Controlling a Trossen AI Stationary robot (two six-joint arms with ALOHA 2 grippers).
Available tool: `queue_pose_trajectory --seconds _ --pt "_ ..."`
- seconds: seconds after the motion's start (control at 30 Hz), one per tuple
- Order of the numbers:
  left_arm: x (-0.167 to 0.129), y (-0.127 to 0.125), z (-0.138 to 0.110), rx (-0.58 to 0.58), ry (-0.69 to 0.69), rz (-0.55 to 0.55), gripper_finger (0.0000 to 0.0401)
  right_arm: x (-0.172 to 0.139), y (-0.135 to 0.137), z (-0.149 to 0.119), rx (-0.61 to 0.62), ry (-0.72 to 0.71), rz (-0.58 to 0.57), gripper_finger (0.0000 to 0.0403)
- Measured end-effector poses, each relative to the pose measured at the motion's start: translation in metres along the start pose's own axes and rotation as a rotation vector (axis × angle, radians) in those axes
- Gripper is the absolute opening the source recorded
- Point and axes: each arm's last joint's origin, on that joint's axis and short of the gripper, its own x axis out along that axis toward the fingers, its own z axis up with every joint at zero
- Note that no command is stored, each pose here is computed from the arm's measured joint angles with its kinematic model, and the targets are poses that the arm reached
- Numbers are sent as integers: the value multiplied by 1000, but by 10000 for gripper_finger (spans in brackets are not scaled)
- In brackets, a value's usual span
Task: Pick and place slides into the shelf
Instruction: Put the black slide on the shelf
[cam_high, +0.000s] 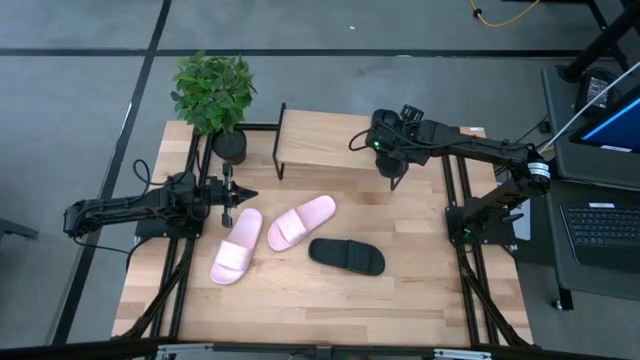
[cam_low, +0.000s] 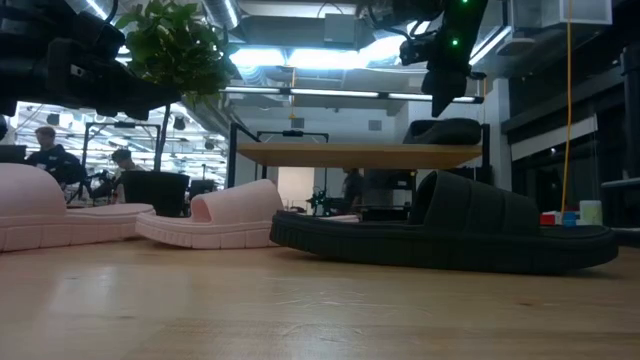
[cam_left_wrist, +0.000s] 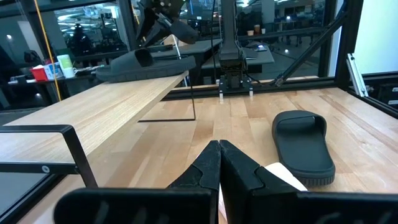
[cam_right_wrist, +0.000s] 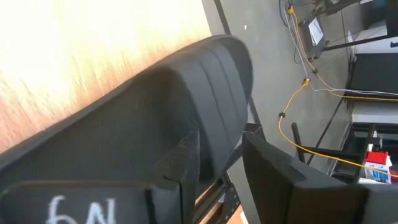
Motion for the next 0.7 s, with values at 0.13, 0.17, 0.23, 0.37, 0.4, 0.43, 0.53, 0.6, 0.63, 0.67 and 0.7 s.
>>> queue_pose_trajectory --seconds 0.13,0.17,0.23,0.37,0.4,0.43,0.53,0.6,0.63,0.67,0.7 --pt "0 0 0 0 0 0 0 -1 2 0 -1 -7 31 123" --pt "0 0 0 0 0 0 0 -2 3 1 -4 -11 53 123" --pt "0 0 0 0 0 0 0 -4 7 1 -10 -22 96 123" --pt "0 0 0 -1 0 0 0 -9 13 2 -29 -41 144 123" --pt "0 0 0 -1 0 0 0 -10 15 2 -34 -46 148 123" --pt "0 0 0 -1 0 0 0 -12 16 2 -39 -51 150 123" --pt "0 0 0 0 0 0 0 -23 15 8 -32 -95 163 123" --pt "0 0 0 -1 0 0 0 -32 14 12 -25 -131 198 123" --pt "0 0 0 -1 0 0 0 -38 12 14 -20 -152 224 123" --pt "0 0 0 -1 0 0 0 -43 11 17 -14 -174 247 123" --pt "0 0 0 -1 0 0 0 -49 9 19 -6 -195 268 122"
